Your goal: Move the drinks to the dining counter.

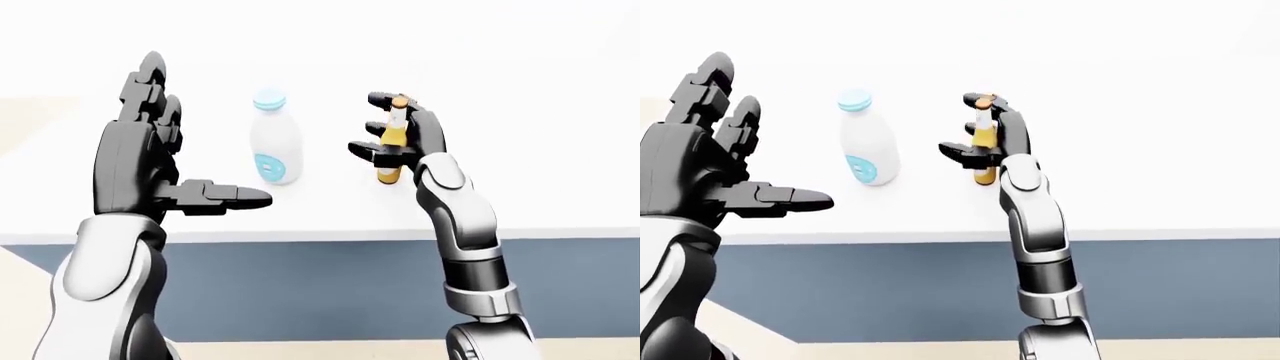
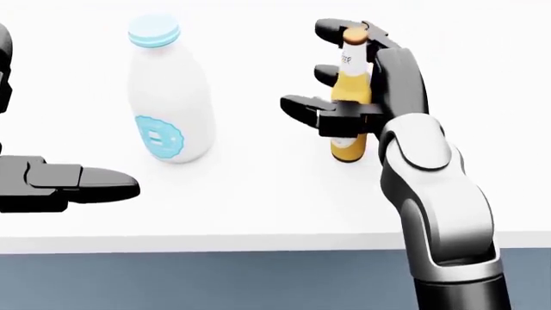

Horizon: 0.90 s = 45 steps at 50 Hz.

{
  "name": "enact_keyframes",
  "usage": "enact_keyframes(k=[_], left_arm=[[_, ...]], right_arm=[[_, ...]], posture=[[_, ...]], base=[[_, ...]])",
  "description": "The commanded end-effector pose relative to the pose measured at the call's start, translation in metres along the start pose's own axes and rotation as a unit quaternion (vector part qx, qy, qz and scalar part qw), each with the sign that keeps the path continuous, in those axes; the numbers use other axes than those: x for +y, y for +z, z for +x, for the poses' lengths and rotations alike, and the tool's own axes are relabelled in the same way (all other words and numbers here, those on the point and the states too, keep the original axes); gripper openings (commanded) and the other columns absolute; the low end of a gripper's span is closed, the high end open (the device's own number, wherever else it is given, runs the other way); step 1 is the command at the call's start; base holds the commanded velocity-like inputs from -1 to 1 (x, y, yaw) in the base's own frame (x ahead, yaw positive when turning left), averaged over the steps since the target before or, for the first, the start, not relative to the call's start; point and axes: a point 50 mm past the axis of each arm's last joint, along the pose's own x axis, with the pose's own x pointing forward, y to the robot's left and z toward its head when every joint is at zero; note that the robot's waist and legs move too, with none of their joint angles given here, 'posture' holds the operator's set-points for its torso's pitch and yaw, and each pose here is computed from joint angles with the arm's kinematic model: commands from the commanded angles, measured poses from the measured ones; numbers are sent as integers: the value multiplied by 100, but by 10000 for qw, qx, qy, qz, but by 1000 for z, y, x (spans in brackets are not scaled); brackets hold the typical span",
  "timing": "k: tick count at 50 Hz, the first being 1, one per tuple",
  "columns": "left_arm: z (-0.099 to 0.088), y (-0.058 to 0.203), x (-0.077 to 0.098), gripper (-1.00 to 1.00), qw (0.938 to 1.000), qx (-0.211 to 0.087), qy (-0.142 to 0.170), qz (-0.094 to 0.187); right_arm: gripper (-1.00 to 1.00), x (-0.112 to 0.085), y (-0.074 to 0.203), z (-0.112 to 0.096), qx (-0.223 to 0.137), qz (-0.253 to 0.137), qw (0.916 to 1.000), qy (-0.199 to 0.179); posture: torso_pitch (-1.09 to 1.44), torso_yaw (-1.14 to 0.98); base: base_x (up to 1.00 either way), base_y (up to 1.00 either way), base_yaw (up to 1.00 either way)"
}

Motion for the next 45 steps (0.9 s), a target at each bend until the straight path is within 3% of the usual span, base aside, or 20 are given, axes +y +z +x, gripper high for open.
enact_keyframes(k=[1,14,19,39,45], left_arm=[[-2,11,2,100,9993,-361,60,39],[-2,12,2,100,9993,-370,59,44],[-2,13,1,100,9993,-371,48,55],[-3,16,-1,100,9992,-401,16,69],[-6,19,2,100,9991,-426,42,57]], right_arm=[[48,1,22,-1,-509,1,9987,20],[77,-3,26,-8,-546,2,9985,74],[100,-5,26,-11,-556,7,9984,92],[100,-27,29,-25,-630,31,9980,-89],[100,-41,30,-39,-682,54,9975,-196]], posture=[[0,0],[0,0],[0,0],[0,0],[0,0]], base=[[0,0,0],[0,0,0],[0,0,0],[0,0,0],[0,0,0]])
